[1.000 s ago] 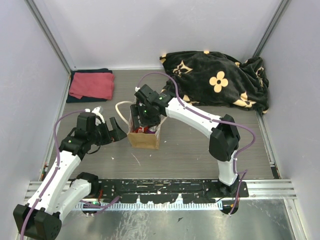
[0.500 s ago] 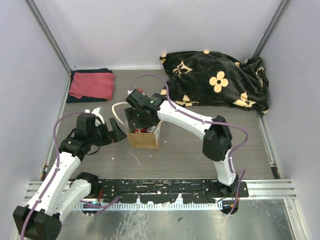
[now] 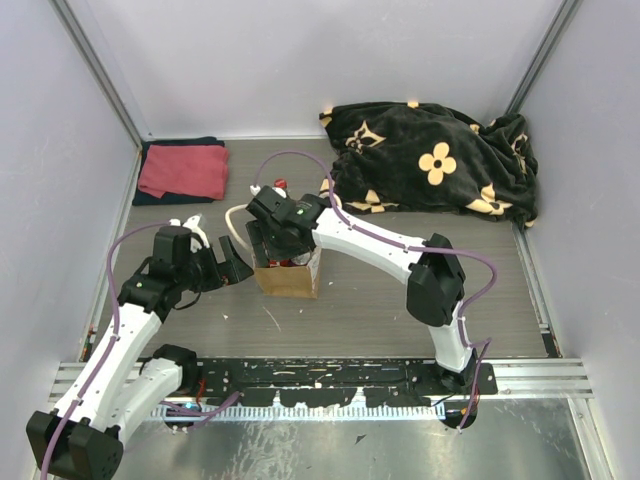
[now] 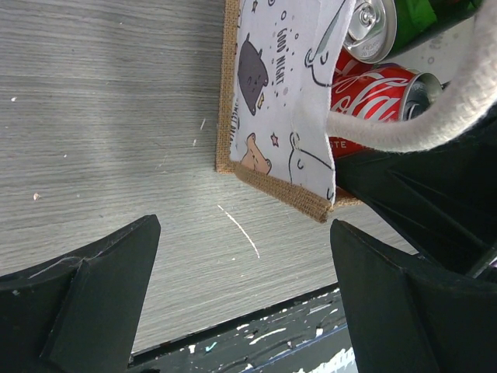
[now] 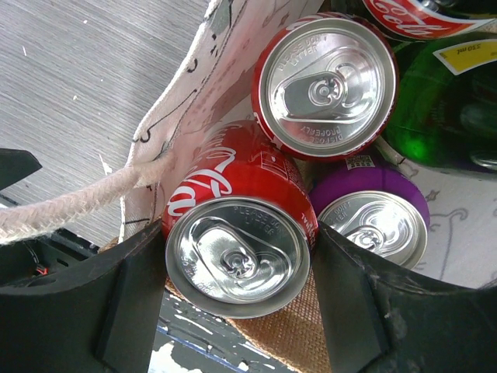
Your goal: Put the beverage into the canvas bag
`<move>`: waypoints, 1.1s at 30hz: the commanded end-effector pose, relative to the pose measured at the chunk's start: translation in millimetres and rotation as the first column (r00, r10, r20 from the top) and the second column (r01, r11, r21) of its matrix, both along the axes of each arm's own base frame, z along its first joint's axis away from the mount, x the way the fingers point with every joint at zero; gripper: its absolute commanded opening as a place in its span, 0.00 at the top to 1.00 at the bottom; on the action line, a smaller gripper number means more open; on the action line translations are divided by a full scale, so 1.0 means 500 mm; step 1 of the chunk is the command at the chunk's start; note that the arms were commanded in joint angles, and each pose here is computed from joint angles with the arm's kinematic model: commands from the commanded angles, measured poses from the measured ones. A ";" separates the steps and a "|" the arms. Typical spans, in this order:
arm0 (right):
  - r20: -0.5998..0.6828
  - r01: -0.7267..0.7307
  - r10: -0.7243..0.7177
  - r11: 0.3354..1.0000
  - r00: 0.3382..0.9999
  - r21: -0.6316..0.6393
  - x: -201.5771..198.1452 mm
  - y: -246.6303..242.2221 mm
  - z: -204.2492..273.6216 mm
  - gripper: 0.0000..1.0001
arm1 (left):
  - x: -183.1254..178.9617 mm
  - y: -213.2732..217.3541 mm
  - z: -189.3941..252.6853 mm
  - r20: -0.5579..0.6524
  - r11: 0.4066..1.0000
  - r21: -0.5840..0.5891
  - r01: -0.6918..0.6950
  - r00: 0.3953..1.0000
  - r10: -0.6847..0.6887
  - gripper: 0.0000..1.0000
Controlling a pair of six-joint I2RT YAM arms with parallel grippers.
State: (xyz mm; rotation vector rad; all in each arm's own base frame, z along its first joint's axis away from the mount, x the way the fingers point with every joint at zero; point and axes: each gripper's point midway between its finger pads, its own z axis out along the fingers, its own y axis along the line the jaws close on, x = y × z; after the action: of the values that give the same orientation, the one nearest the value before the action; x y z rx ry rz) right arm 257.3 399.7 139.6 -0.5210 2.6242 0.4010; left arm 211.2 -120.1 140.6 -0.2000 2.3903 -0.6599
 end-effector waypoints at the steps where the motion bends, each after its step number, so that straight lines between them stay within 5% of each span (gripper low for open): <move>1: -0.016 0.023 -0.026 0.988 1.000 -0.151 0.007 -0.054 -0.095 0.99 | 0.001 -0.004 0.003 0.009 1.000 -0.010 0.018 1.000 -0.018 0.02; 33: -0.022 -0.011 0.003 0.935 1.000 -0.355 -0.022 -0.116 -0.185 0.99 | 0.000 -0.006 0.001 -0.007 1.000 -0.024 0.001 1.000 -0.002 0.02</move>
State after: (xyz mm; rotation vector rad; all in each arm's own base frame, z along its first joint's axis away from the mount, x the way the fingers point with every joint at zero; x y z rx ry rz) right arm 258.2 399.4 133.5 -0.5641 2.5373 0.2979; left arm 210.5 -122.1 139.6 -0.2158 2.4009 -0.6756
